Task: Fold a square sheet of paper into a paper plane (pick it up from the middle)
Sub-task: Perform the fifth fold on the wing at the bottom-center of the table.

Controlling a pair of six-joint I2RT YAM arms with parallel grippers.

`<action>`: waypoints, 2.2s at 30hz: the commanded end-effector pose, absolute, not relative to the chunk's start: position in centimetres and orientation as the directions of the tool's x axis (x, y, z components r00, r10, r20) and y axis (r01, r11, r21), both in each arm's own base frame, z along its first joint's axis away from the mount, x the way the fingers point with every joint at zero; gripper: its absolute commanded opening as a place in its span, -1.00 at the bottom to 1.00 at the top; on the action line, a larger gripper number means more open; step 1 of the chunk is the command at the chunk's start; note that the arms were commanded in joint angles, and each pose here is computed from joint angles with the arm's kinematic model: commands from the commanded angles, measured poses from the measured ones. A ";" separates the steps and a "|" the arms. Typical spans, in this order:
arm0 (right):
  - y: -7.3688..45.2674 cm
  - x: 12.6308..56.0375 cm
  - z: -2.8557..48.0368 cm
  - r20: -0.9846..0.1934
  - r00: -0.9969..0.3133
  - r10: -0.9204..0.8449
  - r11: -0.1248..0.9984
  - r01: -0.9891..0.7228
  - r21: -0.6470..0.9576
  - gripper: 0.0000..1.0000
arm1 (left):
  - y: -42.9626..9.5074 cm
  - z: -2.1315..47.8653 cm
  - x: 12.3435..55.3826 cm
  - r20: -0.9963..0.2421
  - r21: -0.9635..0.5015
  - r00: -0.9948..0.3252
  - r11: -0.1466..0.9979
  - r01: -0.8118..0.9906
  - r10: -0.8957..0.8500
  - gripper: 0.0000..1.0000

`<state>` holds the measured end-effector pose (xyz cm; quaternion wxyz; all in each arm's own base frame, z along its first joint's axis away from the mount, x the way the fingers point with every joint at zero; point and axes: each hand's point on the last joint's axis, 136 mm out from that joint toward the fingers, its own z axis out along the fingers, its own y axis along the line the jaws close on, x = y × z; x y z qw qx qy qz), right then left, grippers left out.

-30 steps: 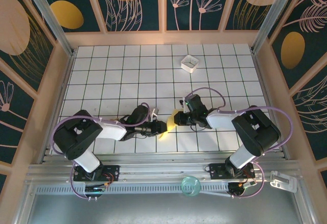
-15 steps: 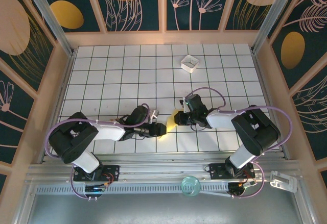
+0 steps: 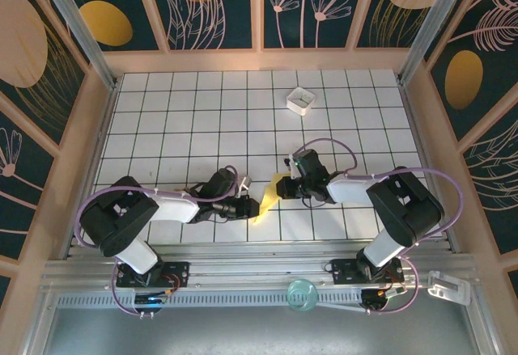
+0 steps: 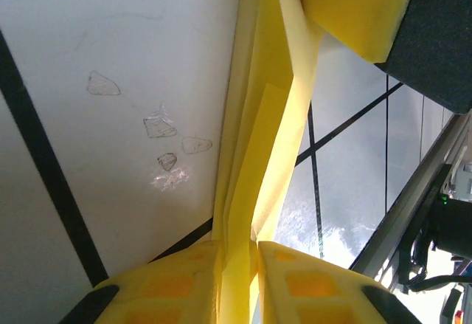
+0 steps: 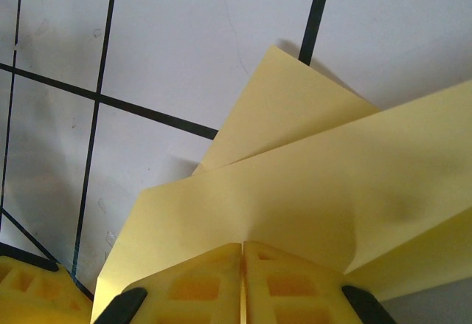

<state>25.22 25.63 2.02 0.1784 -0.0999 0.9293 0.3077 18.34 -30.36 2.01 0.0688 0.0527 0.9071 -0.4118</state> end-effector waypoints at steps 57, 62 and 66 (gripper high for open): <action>28.0 21.4 3.0 -0.411 -0.904 -0.117 0.716 -0.363 0.596 -0.83 | -29.1 -0.4 17.9 -0.157 -0.659 -0.984 0.734 0.165 0.081 -0.53; 27.8 21.7 2.8 -0.400 -0.911 -0.097 0.726 -0.339 0.598 -0.85 | -29.4 0.3 17.9 -0.179 -0.670 -0.980 0.718 0.187 0.088 -0.38; 27.6 21.9 2.8 -0.392 -0.917 -0.078 0.732 -0.320 0.602 -0.85 | -29.5 0.7 17.6 -0.216 -0.653 -0.970 0.722 0.231 0.114 -0.22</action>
